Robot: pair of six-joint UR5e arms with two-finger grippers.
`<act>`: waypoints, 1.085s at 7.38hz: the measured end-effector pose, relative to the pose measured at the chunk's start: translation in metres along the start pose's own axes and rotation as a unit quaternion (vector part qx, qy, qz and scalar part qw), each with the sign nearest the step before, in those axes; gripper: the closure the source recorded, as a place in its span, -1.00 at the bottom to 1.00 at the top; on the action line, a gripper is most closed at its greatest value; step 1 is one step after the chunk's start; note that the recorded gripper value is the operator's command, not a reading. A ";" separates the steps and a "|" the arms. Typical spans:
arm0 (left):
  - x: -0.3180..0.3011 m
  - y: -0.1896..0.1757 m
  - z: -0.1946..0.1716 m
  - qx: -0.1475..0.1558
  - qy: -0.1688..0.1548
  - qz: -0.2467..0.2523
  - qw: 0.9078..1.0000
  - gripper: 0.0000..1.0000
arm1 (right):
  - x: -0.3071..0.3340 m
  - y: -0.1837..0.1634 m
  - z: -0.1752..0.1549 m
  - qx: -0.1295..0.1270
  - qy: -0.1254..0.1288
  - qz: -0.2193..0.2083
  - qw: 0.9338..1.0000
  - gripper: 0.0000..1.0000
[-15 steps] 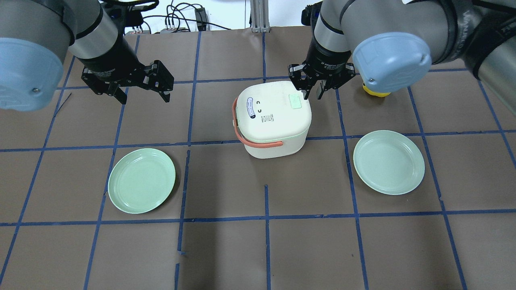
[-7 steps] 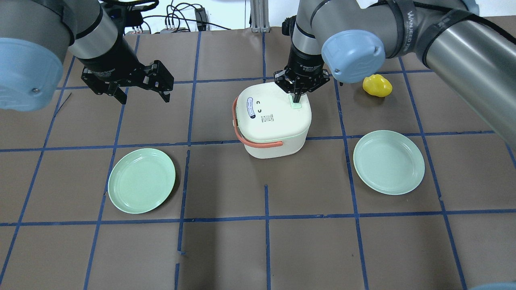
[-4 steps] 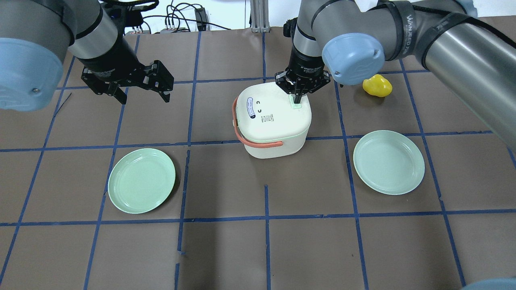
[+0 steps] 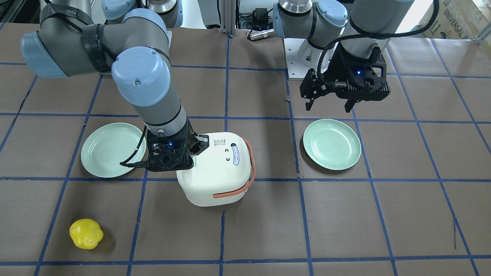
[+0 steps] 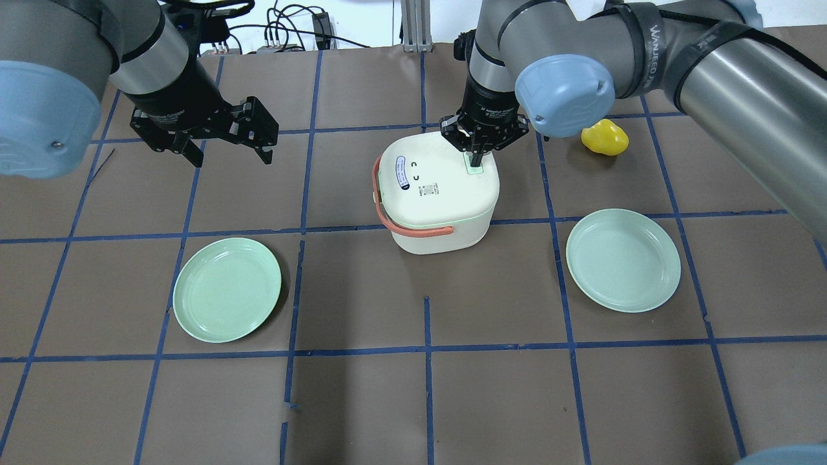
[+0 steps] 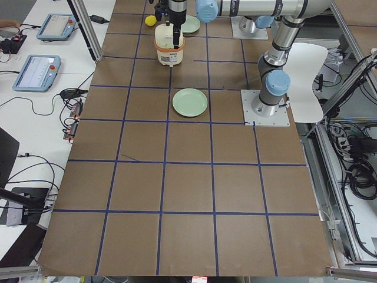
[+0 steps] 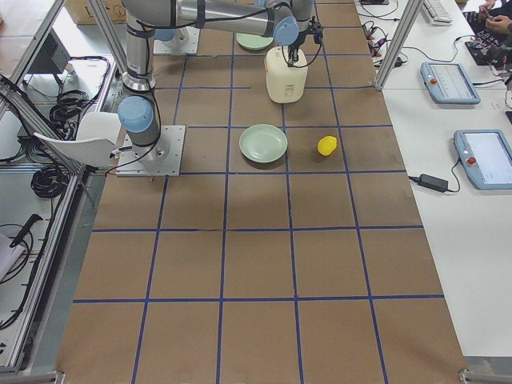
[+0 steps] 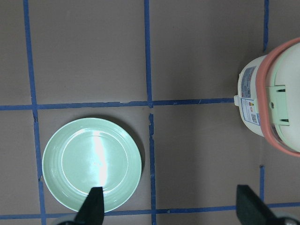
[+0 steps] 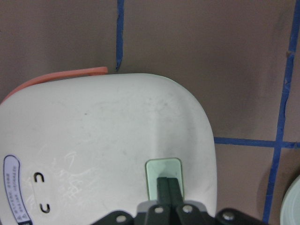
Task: Press rice cooker button
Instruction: 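Lower the right gripper and press the green button on the lid, then raise the right gripper as the rice cooker lid pops open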
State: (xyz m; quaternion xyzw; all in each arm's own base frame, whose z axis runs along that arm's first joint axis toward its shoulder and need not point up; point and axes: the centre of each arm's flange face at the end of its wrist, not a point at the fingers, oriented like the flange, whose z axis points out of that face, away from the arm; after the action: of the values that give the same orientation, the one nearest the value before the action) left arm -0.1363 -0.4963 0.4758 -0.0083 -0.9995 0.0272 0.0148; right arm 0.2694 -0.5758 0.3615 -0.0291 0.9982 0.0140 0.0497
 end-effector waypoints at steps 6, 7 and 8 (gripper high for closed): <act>0.000 0.000 0.000 0.000 0.000 0.000 1.000 -1.00 | 0.000 0.002 -0.042 0.006 0.008 0.001 1.000 -0.99; 0.000 0.000 0.000 0.000 0.000 0.000 1.000 -1.00 | -0.001 0.007 -0.076 0.011 0.009 0.002 1.000 -1.00; 0.000 0.000 0.000 0.000 0.000 0.000 1.000 -1.00 | -0.001 0.012 -0.105 0.022 0.010 0.003 1.000 -1.00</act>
State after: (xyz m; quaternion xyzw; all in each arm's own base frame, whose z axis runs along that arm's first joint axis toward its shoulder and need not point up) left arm -0.1363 -0.4963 0.4758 -0.0081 -0.9995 0.0272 0.0148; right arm 0.2589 -0.5668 0.4660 -0.0255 0.9988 -0.0082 0.0398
